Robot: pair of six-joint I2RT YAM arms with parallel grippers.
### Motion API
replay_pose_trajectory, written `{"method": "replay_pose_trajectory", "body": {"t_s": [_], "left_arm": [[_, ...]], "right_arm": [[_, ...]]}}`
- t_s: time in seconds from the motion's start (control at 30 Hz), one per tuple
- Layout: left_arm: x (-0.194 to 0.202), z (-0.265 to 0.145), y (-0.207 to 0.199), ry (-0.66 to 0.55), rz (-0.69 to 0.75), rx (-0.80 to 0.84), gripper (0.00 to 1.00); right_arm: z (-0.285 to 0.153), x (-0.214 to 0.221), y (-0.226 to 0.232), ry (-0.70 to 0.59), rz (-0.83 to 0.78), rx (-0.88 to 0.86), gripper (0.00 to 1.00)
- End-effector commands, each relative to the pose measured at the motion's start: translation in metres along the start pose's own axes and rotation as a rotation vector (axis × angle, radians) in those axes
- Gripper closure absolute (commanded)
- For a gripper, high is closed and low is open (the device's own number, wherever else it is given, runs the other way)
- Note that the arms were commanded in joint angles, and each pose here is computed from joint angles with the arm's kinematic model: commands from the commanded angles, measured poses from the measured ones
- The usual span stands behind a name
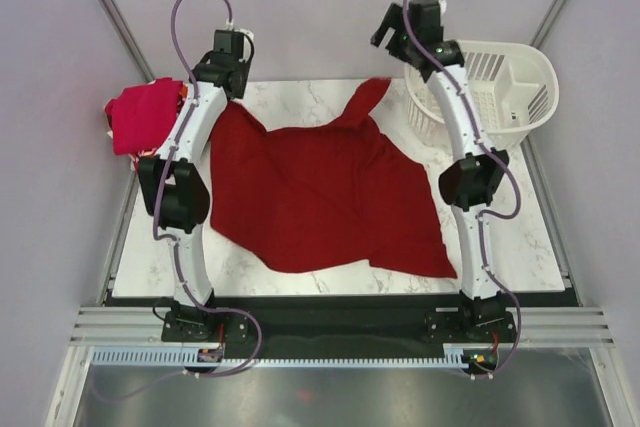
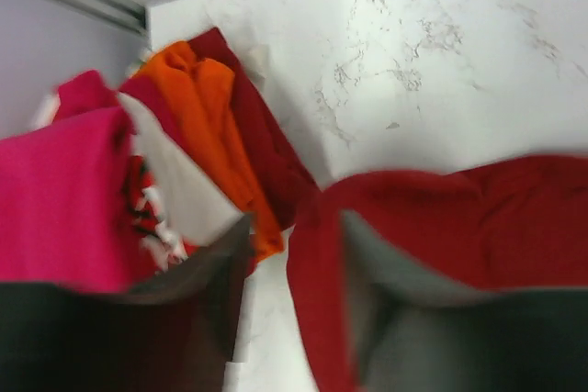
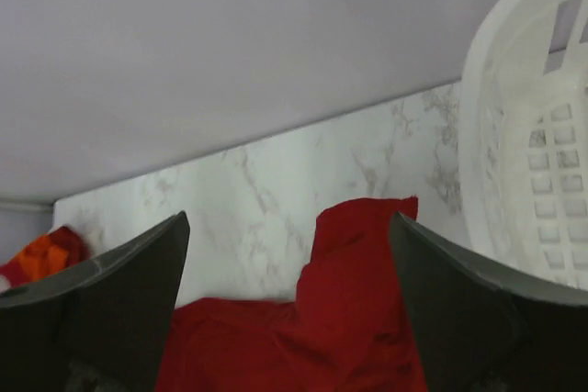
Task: Fold and stack the t-shirts
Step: Flatten the tshirt out
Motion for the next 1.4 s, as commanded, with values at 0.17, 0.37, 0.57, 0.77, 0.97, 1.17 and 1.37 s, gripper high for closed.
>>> {"method": "replay_pose_trajectory", "body": {"t_s": [0.17,0.37,0.57,0.77,0.97,1.17,1.37], "left_arm": [[-0.032,-0.047,-0.002,-0.041,-0.299,0.194,0.09],[-0.017,-0.108,-0.024,-0.075,-0.274,0.317,0.14],[0.087,-0.121,-0.059,0.107,-0.286,0.453,0.20],[0.171,-0.178,-0.061,0.199,-0.442,0.577,0.17],[0.257,-0.190,-0.068,0.419,-0.478,0.530,0.08],[0.265,-0.182,-0.078,0.448,-0.438,0.432,0.09],[0.293,-0.162,-0.089,0.548,-0.427,0.353,0.12]], "right_arm": [[-0.038,0.027,-0.013,-0.006,-0.108,0.111,0.02],[-0.067,0.052,0.010,0.063,-0.179,0.052,0.02],[-0.090,0.131,-0.013,0.232,-0.184,0.045,0.02],[-0.173,0.182,-0.054,0.240,-0.253,0.094,0.02],[-0.240,0.208,-0.085,0.265,-0.196,0.124,0.02],[-0.257,0.261,-0.097,0.438,-0.123,0.088,0.02],[-0.257,0.303,-0.123,0.515,-0.096,0.183,0.02]]}}
Point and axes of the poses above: each gripper's point midway between its finger pads, its own z axis out along the fingers, its own y axis along the line the jaws close on, x = y × z, the point moved 6 cm from there along -z, back along the fingers, and after that the axes turned 11 degrees about -z, right-handed, at the moved point
